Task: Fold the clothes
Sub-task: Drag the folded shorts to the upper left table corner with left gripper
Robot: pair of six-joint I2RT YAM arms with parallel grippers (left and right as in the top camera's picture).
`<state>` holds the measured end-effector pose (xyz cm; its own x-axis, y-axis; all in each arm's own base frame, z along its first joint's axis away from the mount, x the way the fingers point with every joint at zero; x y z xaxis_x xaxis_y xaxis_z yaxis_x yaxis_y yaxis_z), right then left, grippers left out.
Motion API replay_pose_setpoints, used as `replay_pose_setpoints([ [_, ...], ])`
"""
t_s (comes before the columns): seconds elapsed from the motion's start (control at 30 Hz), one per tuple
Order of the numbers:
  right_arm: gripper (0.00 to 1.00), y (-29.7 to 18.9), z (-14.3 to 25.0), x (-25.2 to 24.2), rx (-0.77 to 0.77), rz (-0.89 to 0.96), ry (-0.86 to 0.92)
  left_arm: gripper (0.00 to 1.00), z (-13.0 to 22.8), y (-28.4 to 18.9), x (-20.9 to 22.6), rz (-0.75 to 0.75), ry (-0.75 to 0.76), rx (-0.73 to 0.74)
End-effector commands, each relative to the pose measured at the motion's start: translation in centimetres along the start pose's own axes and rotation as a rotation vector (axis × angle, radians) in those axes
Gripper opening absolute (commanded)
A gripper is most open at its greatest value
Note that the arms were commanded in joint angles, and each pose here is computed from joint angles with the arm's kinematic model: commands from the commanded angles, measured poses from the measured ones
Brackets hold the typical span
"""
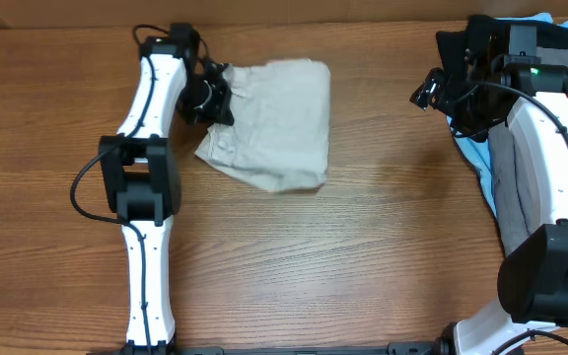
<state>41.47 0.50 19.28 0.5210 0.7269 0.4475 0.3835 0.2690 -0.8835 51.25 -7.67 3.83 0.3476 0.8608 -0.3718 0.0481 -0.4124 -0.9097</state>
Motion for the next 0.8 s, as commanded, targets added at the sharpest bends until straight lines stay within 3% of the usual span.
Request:
replay_pose_setpoints([
  [0.0, 1.0, -0.5, -0.3, 0.2, -0.022, -0.001, -0.016, 0.04, 1.4, -1.9, 7.5, -0.086, -0.415, -0.066],
  [0.2, 1.0, -0.5, -0.3, 0.2, -0.023, -0.003, -0.016, 0.04, 4.7, -6.4, 16.4, -0.092, -0.948, -0.198],
  [0.5, 1.0, -0.5, -0.5, 0.3, -0.031, -0.008, -0.018, 0.04, 11.1, -11.6, 25.7, -0.063, -1.5, -0.365],
  [0.63, 1.0, -0.5, -0.5, 0.3, -0.03, -0.008, -0.018, 0.04, 12.1, -12.9, 27.9, -0.038, -1.67, -0.445],
  [0.77, 1.0, -0.5, -0.5, 0.3, -0.03, -0.009, -0.014, 0.04, 11.3, -13.7, 29.2, -0.027, -1.708, -0.535],
])
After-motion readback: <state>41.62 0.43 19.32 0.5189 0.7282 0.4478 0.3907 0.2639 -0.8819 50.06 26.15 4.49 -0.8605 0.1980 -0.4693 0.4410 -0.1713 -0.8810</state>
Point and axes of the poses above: each gripper's point midway between its finger pads, its own y axis out along the fingers, its own x axis along the line the jaws close on, z = x × y, the point moved 3 cm from there along -y, back along the fingers, and after that the axes turned 14 degrees about y, right-handed, at the moved point
